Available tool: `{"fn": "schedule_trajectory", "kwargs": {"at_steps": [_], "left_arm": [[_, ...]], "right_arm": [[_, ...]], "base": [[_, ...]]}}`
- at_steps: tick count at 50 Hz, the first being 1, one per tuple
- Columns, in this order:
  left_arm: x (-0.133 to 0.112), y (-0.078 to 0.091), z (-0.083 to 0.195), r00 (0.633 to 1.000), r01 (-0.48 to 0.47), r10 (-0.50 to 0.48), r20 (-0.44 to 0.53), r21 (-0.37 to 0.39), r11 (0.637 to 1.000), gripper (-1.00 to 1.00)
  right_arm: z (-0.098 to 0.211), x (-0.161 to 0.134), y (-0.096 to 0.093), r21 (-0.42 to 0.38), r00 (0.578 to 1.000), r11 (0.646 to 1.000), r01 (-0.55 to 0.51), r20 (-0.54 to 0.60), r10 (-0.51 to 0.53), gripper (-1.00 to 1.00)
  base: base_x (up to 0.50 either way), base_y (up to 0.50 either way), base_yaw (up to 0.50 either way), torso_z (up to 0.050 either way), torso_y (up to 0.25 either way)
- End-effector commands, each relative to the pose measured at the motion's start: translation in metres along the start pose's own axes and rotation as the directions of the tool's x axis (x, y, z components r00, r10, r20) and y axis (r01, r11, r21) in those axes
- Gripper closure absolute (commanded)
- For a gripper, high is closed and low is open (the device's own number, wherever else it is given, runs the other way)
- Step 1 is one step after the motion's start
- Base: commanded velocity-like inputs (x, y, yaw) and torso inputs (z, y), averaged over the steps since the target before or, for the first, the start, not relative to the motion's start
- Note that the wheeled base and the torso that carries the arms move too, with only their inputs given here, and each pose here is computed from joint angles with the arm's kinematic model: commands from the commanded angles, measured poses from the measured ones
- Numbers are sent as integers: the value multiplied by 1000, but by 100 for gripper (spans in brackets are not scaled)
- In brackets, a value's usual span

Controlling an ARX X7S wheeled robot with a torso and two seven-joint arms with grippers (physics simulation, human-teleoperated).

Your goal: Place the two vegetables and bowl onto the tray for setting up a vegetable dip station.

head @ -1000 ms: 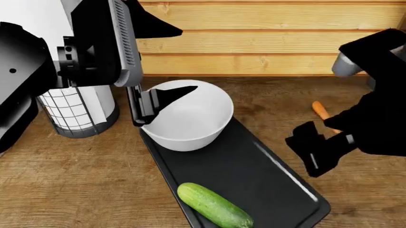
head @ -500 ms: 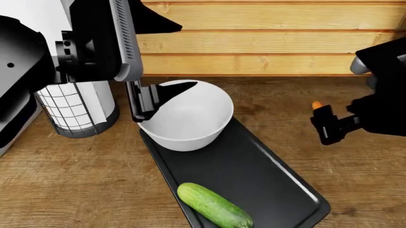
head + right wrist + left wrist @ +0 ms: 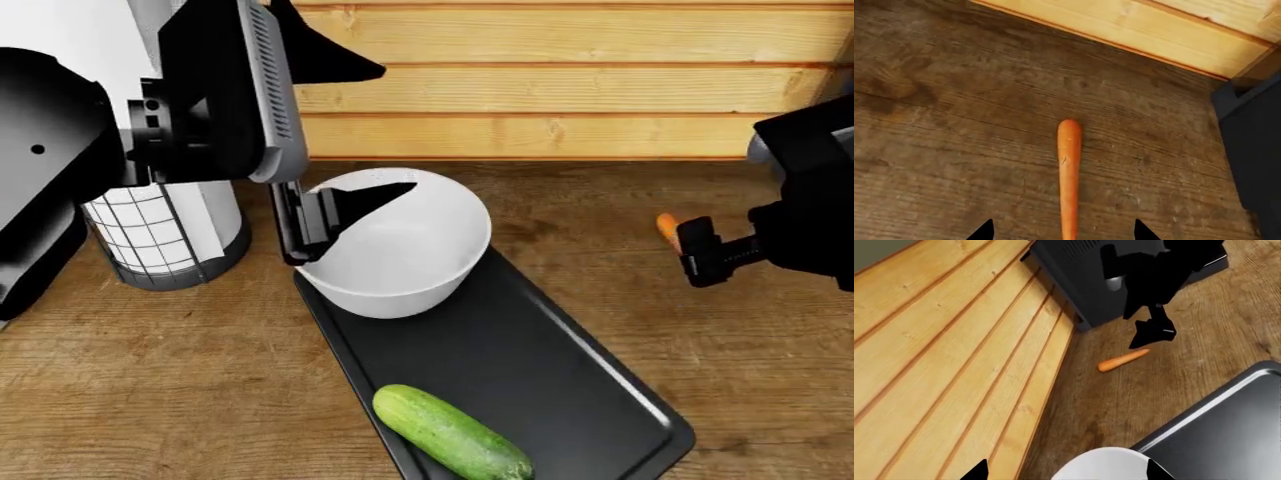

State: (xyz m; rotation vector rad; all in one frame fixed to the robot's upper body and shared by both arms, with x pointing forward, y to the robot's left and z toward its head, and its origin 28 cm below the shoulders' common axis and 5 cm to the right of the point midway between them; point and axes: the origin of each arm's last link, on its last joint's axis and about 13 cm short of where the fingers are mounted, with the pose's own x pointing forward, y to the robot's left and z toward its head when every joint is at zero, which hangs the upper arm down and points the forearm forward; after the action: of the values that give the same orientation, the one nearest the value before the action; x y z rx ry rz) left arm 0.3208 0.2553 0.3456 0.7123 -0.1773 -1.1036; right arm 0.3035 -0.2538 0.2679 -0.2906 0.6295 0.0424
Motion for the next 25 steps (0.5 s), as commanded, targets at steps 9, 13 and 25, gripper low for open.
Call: {"fn": "schedule_trajectory", "kwargs": {"at_steps": [9, 13, 25], "left_arm": [[1, -3, -2, 1000, 6, -6, -13, -6, 1000, -100], [1, -3, -2, 1000, 6, -6, -20, -6, 1000, -100], [2, -3, -3, 1000, 7, -8, -25, -9, 1000, -100]], "right_arm": [[-9, 30, -6, 250, 982, 955, -161, 140, 129, -100], [-16, 39, -4, 265, 982, 953, -150, 150, 113, -100], [-29, 59, -9, 228, 989, 973, -43, 148, 9, -100]], "base": [[0, 0, 0, 0, 0], [0, 0, 0, 0, 0], [0, 0, 0, 0, 0]]}}
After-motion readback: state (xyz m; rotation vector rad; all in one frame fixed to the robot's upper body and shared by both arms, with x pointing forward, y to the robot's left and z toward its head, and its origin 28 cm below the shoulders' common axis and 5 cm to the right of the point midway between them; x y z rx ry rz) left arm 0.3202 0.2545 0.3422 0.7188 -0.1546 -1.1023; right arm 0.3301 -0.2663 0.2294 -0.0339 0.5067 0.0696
